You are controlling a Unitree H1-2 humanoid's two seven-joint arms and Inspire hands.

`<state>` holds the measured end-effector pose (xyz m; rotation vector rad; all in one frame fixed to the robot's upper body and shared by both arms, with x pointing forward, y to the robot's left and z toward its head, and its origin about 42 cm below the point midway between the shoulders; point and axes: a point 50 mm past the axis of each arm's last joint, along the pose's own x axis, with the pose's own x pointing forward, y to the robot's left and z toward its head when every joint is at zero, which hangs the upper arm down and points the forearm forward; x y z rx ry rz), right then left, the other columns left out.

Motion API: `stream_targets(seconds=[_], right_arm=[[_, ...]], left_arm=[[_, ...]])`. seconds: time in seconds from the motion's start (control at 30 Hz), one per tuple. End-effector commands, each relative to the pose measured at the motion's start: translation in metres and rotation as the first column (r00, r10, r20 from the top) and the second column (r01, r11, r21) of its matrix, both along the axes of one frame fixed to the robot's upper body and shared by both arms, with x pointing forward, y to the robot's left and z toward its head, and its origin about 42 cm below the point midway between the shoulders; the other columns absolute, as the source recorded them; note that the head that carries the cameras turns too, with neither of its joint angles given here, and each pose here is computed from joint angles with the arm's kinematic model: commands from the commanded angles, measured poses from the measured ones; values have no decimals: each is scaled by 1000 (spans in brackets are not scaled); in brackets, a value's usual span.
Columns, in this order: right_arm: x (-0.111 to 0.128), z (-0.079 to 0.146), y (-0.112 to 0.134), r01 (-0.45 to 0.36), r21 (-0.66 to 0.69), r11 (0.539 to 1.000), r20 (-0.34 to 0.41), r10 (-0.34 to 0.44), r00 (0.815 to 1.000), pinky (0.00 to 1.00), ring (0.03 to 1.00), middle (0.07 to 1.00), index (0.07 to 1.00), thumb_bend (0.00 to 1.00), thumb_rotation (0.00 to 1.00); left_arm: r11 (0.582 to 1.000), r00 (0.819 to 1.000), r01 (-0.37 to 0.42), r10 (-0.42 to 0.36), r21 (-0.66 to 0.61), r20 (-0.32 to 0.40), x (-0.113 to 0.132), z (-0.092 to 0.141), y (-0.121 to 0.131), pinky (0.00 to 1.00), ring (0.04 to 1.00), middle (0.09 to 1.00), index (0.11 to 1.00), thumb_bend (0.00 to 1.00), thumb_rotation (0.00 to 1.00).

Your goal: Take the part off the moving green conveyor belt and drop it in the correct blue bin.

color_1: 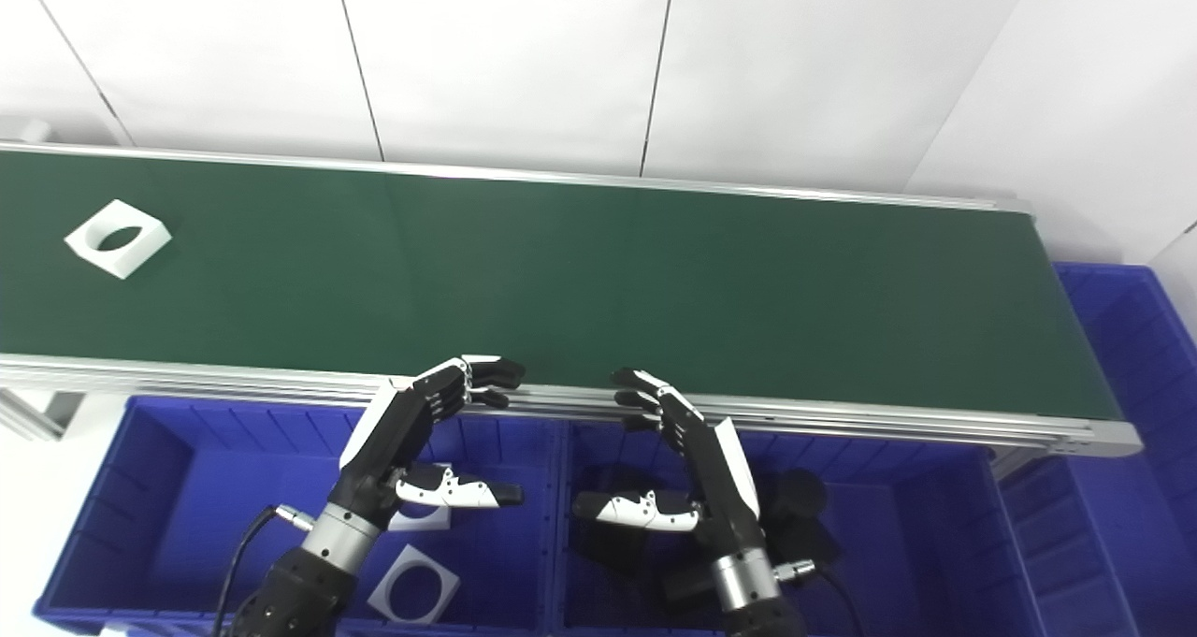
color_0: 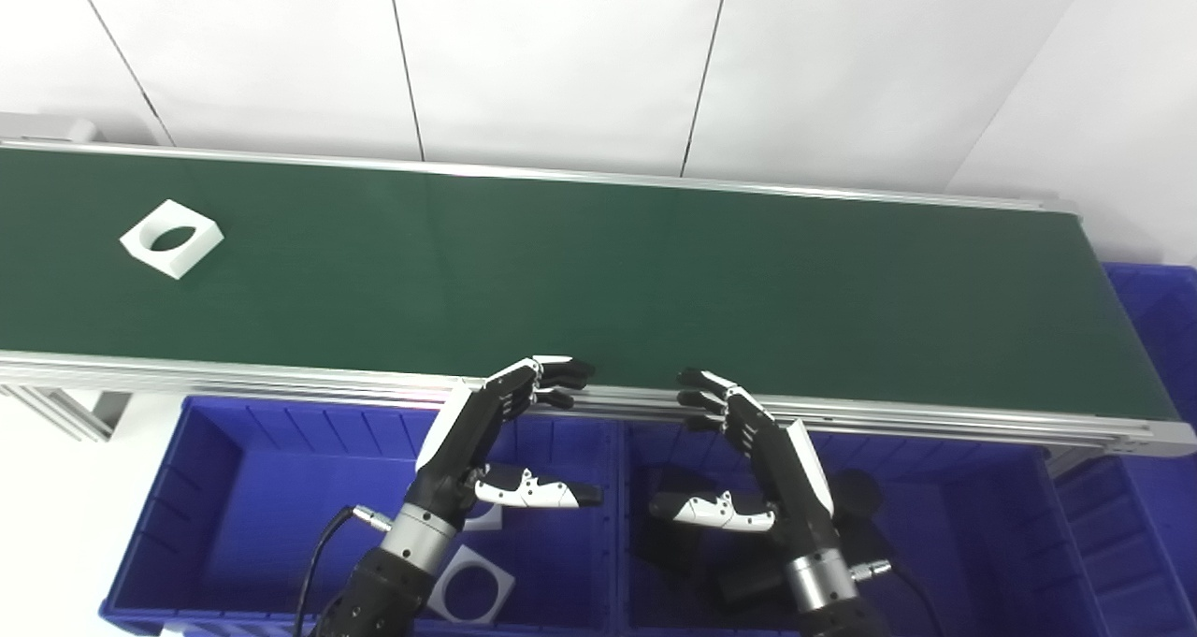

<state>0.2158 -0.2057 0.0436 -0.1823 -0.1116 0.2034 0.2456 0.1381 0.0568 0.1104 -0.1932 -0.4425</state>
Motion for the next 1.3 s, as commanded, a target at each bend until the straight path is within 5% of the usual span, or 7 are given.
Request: stream_targets(seconds=[0.0,1.27], right_arm=[[6,12,2,-4,28,1000,89,1,996,690,797,863,786,923,282],[3,2,-2,0,29,1000,48,-2,999,679,793,864,789,915,277]], left_arm=[[1000,997,7,-6,-18,80,9,14,-3,660,741,753,700,819,195],[1000,998,3,-3,-1,58,10,5,-10,660,741,750,692,824,205]])
